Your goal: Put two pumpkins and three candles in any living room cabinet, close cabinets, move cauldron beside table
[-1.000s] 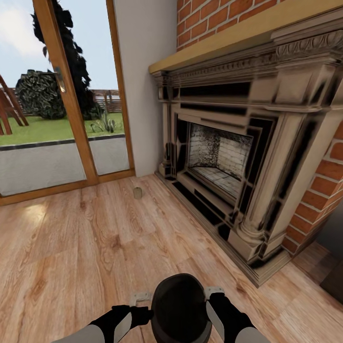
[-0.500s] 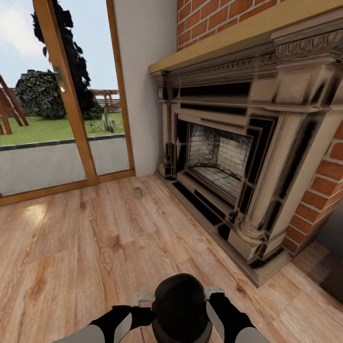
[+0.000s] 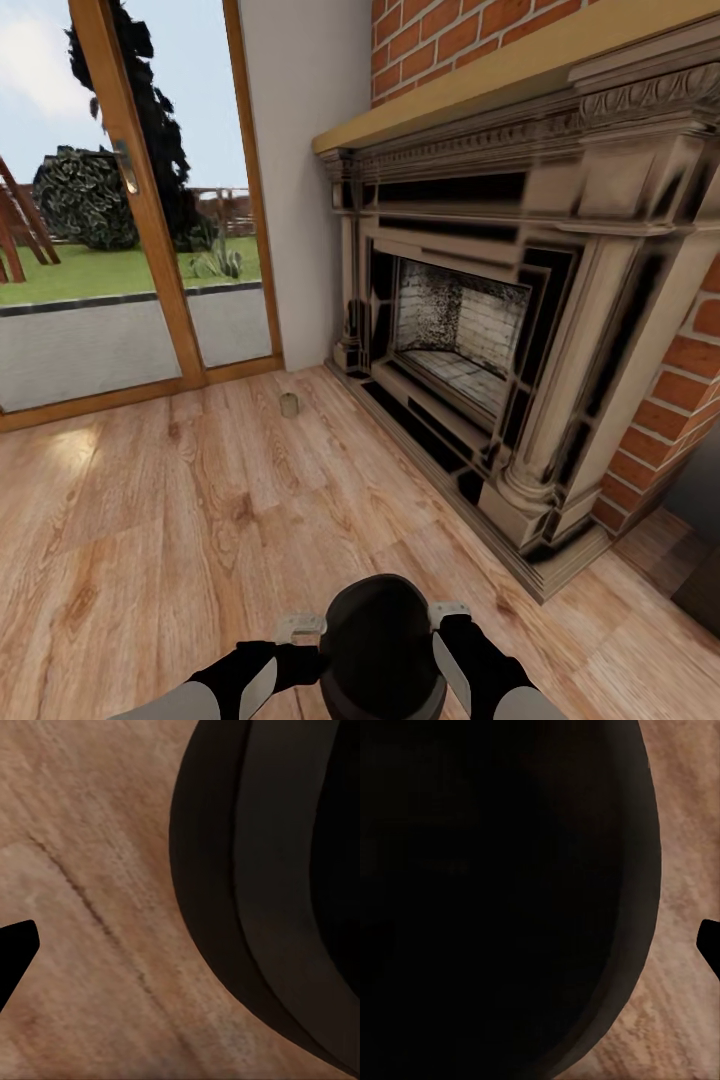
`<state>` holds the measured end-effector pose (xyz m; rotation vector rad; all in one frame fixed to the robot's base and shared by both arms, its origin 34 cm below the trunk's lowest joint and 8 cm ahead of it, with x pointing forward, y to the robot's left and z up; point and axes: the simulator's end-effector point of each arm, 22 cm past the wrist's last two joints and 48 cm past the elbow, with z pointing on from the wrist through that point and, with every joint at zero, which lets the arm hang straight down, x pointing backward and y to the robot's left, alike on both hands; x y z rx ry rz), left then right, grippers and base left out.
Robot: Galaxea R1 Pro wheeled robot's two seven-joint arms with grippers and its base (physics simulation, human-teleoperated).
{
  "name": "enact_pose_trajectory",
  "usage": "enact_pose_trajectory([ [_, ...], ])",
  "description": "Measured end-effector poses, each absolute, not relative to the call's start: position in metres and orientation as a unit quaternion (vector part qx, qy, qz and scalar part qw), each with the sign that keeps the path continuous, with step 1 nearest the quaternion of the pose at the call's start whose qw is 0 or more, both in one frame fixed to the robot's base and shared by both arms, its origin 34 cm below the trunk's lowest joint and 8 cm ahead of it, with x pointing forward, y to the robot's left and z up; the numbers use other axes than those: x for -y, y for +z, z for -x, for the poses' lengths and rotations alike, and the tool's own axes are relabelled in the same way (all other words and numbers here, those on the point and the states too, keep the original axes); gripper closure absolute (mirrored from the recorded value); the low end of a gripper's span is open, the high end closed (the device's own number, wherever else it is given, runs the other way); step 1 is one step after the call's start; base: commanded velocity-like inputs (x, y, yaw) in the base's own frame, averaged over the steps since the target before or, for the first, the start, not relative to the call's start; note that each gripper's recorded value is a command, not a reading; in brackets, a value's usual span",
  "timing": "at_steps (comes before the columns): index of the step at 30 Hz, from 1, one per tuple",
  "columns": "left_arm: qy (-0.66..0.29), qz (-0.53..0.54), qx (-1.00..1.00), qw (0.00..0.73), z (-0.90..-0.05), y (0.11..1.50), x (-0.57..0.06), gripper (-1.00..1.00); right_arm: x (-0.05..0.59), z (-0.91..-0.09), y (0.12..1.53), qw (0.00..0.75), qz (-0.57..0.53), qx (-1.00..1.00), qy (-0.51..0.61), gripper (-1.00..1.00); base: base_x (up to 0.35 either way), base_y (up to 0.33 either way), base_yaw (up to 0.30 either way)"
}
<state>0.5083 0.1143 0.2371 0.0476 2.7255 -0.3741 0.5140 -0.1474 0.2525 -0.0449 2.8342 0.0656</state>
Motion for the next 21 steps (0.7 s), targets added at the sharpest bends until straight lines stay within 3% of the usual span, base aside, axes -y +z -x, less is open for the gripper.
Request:
enact_pose_trajectory([
  [21, -0.203, -0.029, -0.959, 0.195, -0.506, 0.248, -0.083, -1.0, 0.146, -0.514, 0.253, 0.153, 0.016, -0.988, 0.024, -1.0, 0.0, 0.0, 0.0],
])
